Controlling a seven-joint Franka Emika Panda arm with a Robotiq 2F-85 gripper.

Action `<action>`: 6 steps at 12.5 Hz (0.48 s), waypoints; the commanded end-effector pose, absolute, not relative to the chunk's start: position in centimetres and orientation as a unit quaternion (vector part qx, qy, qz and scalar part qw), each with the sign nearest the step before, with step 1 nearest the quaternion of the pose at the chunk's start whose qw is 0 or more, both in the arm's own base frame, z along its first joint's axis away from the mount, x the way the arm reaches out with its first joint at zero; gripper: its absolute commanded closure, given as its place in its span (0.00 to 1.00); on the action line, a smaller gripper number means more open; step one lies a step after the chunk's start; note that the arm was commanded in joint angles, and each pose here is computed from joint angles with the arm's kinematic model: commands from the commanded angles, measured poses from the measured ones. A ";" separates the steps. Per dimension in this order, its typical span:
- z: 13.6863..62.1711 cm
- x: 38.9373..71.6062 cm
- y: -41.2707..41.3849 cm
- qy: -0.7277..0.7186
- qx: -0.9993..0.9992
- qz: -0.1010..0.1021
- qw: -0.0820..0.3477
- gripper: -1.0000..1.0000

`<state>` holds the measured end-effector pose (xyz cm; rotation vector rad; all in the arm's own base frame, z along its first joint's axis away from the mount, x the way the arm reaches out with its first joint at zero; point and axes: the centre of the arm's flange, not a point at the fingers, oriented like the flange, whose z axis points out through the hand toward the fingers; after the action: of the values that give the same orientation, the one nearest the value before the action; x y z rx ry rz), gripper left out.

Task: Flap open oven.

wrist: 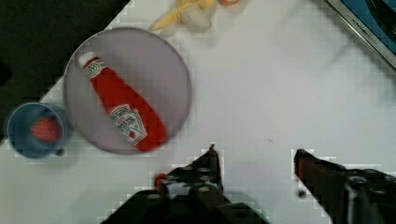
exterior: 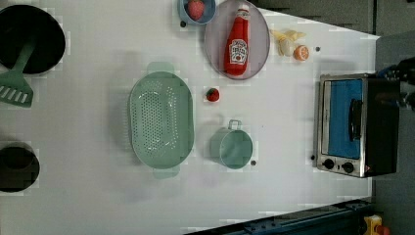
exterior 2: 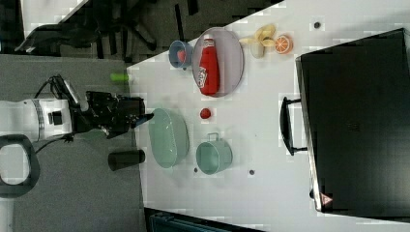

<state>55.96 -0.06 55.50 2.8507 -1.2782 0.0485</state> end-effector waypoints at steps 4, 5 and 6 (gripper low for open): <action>62.1 48.8 -2.8 -0.458 0.889 0.001 0.013 0.00; 62.1 48.8 -2.8 -0.458 0.889 0.001 0.013 0.00; 62.1 48.8 -2.8 -0.458 0.889 0.001 0.013 0.06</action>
<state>47.84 -2.50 63.75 2.8162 -1.3729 0.0529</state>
